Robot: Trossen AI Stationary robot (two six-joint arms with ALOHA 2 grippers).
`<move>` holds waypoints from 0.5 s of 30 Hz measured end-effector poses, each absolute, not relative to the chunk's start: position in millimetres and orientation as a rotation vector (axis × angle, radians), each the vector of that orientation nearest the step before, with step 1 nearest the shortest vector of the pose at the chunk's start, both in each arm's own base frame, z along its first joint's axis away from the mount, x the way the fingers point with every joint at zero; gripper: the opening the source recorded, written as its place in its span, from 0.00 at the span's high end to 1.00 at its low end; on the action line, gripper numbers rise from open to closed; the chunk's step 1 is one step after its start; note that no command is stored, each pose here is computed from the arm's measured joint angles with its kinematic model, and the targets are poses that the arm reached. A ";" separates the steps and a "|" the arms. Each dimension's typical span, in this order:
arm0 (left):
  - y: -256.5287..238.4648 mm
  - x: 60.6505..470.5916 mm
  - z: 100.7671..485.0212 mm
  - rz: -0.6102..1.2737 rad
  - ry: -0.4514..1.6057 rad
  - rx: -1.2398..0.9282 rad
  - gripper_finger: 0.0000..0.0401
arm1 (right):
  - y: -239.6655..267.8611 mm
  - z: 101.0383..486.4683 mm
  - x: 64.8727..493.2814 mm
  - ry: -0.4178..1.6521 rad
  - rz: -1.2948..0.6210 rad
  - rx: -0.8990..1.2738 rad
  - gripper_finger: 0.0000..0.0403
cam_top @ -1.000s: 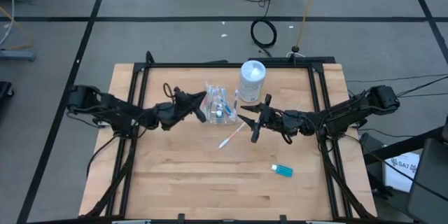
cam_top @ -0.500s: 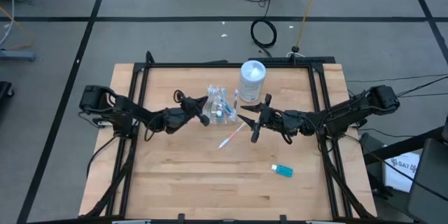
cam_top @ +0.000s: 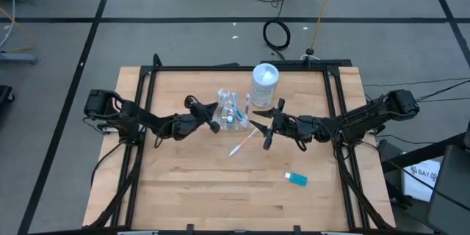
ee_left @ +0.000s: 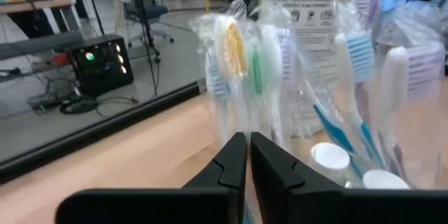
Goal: Pick & Place toothbrushing station
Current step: Put the bottom orange toothbrush into the transparent organizer
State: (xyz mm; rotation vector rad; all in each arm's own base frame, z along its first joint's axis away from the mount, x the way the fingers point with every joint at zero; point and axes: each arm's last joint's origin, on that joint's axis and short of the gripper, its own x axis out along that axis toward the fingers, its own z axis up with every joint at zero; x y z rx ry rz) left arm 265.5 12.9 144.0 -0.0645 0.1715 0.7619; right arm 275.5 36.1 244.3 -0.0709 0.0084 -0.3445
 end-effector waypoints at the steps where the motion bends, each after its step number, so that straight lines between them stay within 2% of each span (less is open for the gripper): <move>1: 12.8 265.6 143.7 0.755 0.172 -0.072 0.93 | 36.1 244.3 275.5 0.008 -0.344 -0.071 0.63; 6: 11.8 266.4 143.4 0.711 0.178 -0.084 0.92 | 36.1 244.3 275.5 0.008 -0.344 -0.071 0.63; 15: 7.3 265.9 140.7 0.687 0.201 -0.097 0.99 | 36.1 244.3 275.5 0.008 -0.344 -0.071 0.63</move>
